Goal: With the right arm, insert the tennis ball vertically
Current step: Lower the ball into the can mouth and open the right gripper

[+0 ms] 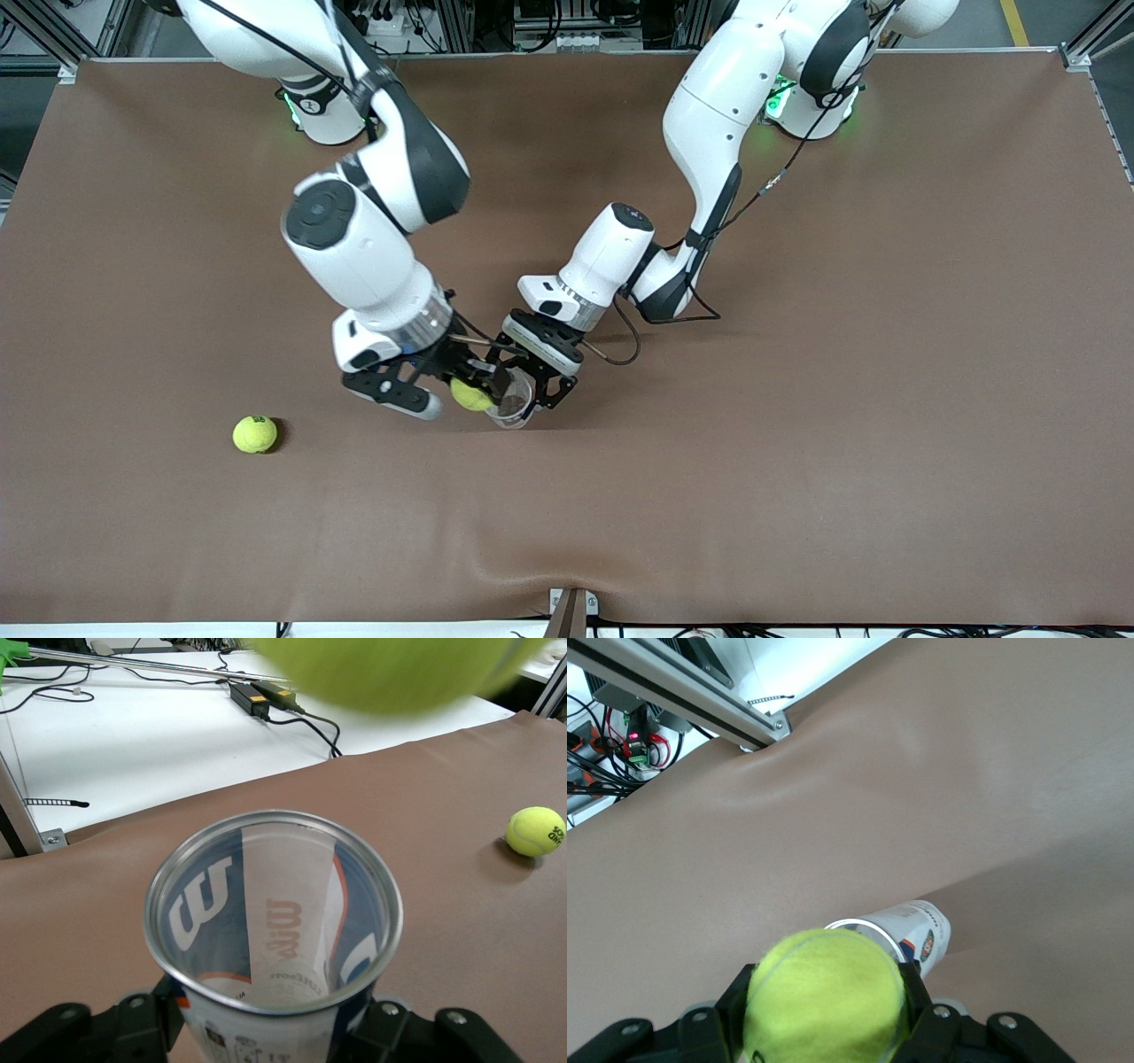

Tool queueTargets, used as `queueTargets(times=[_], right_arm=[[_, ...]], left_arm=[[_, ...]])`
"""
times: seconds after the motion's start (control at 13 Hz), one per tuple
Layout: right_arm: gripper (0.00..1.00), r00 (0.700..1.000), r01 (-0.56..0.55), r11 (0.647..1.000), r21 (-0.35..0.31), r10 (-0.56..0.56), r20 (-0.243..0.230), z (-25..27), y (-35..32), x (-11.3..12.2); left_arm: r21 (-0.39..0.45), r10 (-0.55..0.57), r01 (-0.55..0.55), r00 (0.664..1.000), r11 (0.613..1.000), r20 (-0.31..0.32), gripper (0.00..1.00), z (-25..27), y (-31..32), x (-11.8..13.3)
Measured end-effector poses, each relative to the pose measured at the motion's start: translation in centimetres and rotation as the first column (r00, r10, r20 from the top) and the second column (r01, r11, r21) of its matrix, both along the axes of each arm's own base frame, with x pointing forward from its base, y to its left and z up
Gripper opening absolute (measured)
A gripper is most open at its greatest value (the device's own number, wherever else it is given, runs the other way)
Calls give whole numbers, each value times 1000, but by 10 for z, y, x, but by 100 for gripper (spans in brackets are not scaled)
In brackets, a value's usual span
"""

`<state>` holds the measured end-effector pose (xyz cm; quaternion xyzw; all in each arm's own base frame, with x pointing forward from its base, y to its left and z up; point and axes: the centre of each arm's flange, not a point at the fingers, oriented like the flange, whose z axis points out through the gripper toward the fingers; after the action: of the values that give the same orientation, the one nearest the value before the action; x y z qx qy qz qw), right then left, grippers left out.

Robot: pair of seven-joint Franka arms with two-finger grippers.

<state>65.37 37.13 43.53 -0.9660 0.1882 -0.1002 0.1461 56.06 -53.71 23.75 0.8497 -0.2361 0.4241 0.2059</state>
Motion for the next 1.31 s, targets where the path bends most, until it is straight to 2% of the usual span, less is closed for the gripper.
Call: queueTargets(times=[0.31,1.08,1.16,1.31], right_arm=[[67,1000,-4,1000,-7,4,-11,-19,7,1],[68,1000,2,1000,3,-2,2,-39,17,1],[72,1000,1,1000,3,-1,2,-39,18,1],[94,1000,0,1000,4,0,2,-39,19,0]], left_arm=[[7,-8,8,1000,1000,9,69,-1,-1,-1],[6,-13,13,1000,1000,19,69,-2,-3,-3],[10,-16,16,1000,1000,23,69,-2,-3,-4],[14,-19,19,999,1000,27,69,-2,-5,-6]])
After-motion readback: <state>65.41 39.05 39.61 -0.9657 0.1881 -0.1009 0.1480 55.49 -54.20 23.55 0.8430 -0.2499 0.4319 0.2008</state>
